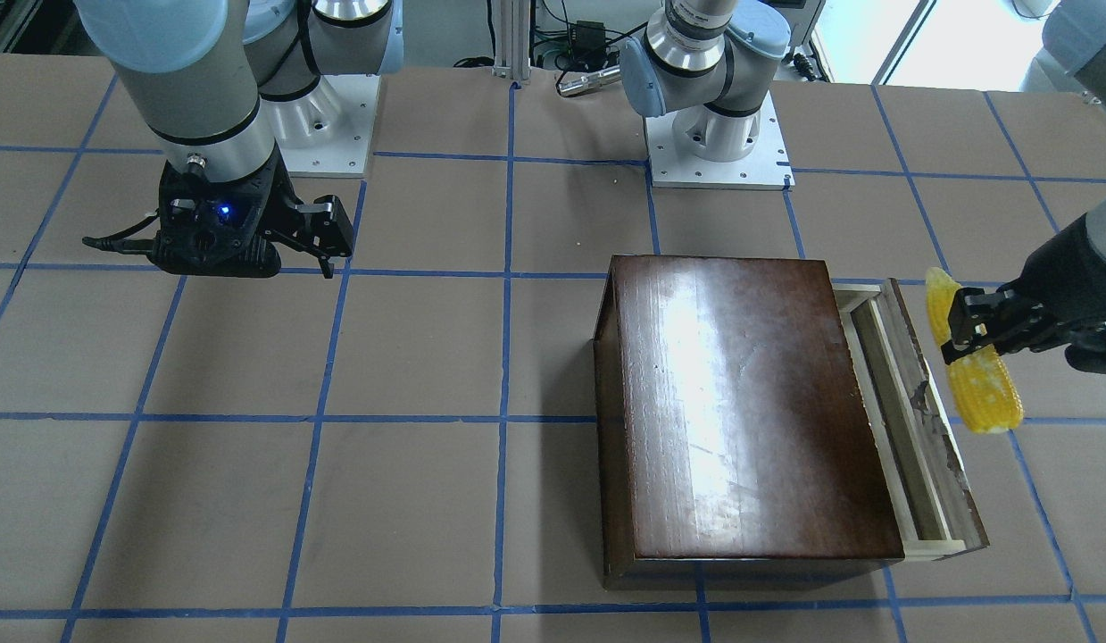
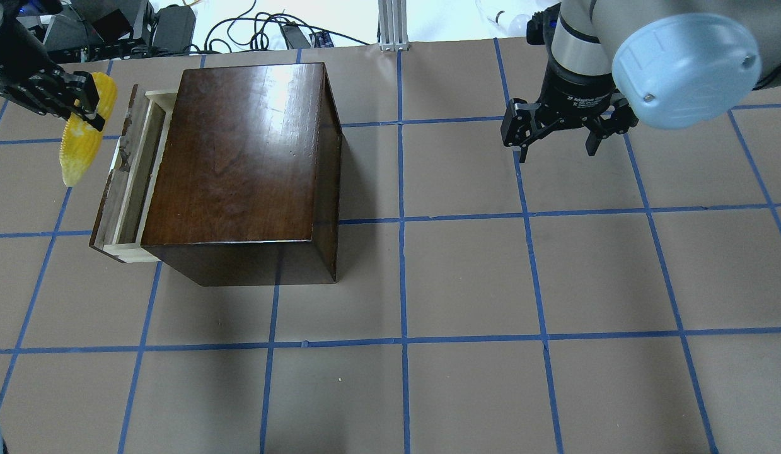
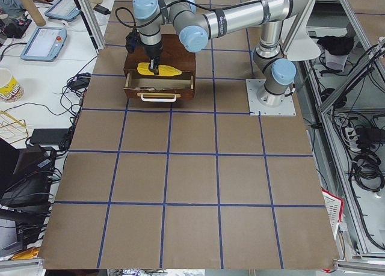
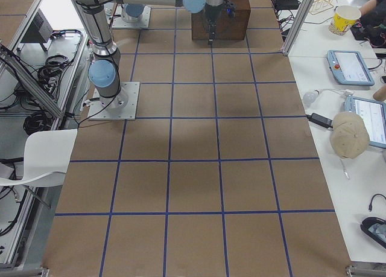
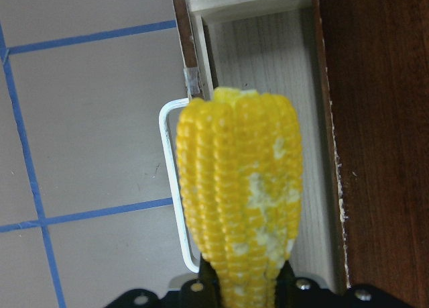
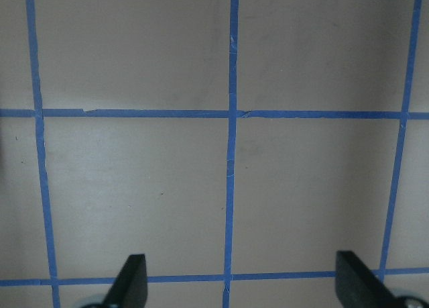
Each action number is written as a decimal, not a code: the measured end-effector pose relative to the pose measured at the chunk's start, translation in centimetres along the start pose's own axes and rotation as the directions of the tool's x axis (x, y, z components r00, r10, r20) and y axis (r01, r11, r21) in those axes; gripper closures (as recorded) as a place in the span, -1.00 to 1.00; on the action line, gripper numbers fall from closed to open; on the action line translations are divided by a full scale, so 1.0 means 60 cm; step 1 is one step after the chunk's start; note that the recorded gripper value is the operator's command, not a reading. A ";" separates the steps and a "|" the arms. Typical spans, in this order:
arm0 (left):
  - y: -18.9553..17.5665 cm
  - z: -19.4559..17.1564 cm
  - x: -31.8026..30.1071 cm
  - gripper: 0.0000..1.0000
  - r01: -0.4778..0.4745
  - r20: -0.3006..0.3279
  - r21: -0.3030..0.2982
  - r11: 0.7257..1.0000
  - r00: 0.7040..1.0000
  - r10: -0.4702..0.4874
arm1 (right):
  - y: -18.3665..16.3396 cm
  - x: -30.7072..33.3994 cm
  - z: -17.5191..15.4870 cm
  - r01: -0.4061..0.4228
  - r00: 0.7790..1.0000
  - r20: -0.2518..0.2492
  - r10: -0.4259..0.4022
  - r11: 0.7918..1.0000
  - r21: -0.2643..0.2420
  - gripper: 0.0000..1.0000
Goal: Open drawer and put corn inside
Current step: 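Lift the corn and carry it over the open drawer with the left gripper, then lower the corn into the drawer and open the left gripper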
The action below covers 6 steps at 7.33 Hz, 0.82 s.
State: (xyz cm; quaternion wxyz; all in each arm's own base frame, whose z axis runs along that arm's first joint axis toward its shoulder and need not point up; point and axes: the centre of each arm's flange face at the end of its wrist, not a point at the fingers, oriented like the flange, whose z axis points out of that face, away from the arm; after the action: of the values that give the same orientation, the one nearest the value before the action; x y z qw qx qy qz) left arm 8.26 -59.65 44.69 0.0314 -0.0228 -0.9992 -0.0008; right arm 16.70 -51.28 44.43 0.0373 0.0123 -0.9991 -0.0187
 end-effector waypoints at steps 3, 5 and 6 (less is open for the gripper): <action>-0.009 0.048 0.016 1.00 0.016 -0.008 -0.026 1.000 1.000 -0.017 | 0.000 0.000 0.000 0.000 1.000 0.000 0.000 1.000 0.000 -1.00; -0.016 0.070 0.014 0.08 0.016 -0.016 -0.040 0.999 1.000 -0.017 | 0.000 0.000 0.000 0.000 1.000 0.000 0.000 1.000 0.000 -1.00; -0.018 0.077 0.013 -0.77 0.015 -0.016 -0.046 0.999 1.000 -0.016 | 0.000 0.000 0.000 0.000 1.000 0.000 0.000 1.000 0.000 -1.00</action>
State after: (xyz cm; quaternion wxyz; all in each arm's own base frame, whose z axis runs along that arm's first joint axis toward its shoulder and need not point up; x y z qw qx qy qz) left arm 7.16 -60.69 40.15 0.0390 -0.0157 -0.9988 -0.0243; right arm 16.70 -51.29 44.42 0.0374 0.0123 -0.9991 -0.0187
